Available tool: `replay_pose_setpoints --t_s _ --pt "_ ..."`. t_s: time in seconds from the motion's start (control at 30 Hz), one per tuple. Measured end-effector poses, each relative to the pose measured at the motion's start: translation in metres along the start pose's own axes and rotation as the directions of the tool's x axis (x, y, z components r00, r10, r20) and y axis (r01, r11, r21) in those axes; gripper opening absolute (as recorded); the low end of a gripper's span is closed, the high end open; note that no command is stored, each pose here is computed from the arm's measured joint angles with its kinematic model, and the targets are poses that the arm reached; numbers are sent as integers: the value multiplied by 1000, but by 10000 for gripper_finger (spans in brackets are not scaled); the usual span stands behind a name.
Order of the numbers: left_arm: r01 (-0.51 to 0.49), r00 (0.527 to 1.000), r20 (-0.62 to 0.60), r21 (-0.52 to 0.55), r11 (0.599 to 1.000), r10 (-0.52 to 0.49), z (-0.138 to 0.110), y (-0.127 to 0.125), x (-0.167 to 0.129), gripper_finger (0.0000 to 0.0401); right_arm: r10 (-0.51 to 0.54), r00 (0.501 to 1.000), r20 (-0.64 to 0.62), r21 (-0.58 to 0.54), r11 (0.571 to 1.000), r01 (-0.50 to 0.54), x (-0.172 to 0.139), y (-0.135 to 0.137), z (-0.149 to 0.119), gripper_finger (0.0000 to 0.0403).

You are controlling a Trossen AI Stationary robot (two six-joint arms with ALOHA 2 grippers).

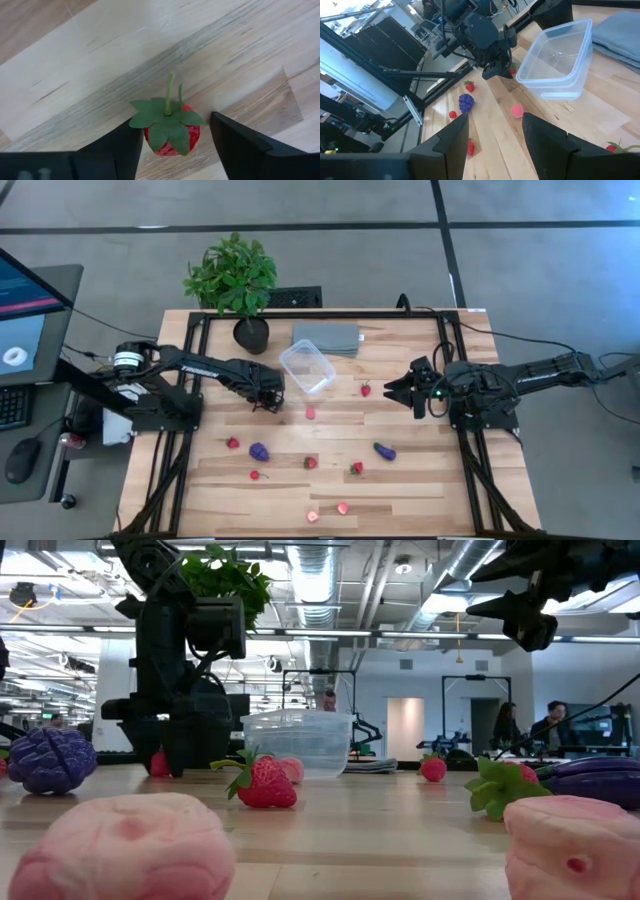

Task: Pick and placing Produce into tupperware
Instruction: Put the red strawberry into the transparent bin

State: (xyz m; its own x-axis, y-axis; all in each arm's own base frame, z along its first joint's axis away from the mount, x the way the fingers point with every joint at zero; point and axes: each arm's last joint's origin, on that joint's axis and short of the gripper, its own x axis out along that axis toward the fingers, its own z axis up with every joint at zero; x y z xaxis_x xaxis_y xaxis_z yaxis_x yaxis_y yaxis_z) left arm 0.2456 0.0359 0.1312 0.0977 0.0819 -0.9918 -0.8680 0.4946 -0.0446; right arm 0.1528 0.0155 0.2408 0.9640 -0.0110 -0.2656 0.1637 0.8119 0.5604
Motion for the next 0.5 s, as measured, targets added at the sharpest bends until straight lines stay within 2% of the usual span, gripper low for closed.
replay_pose_setpoints --t_s 0.27,0.5 --pt "1 1000 -2 1 1000 -1 0 0 0 160 0 1000 0 -1 1000 0 0 0 0 209" --pt "0 1000 -2 2 1000 0 0 0 0 145 0 1000 0 -1 1000 0 0 0 0 209"
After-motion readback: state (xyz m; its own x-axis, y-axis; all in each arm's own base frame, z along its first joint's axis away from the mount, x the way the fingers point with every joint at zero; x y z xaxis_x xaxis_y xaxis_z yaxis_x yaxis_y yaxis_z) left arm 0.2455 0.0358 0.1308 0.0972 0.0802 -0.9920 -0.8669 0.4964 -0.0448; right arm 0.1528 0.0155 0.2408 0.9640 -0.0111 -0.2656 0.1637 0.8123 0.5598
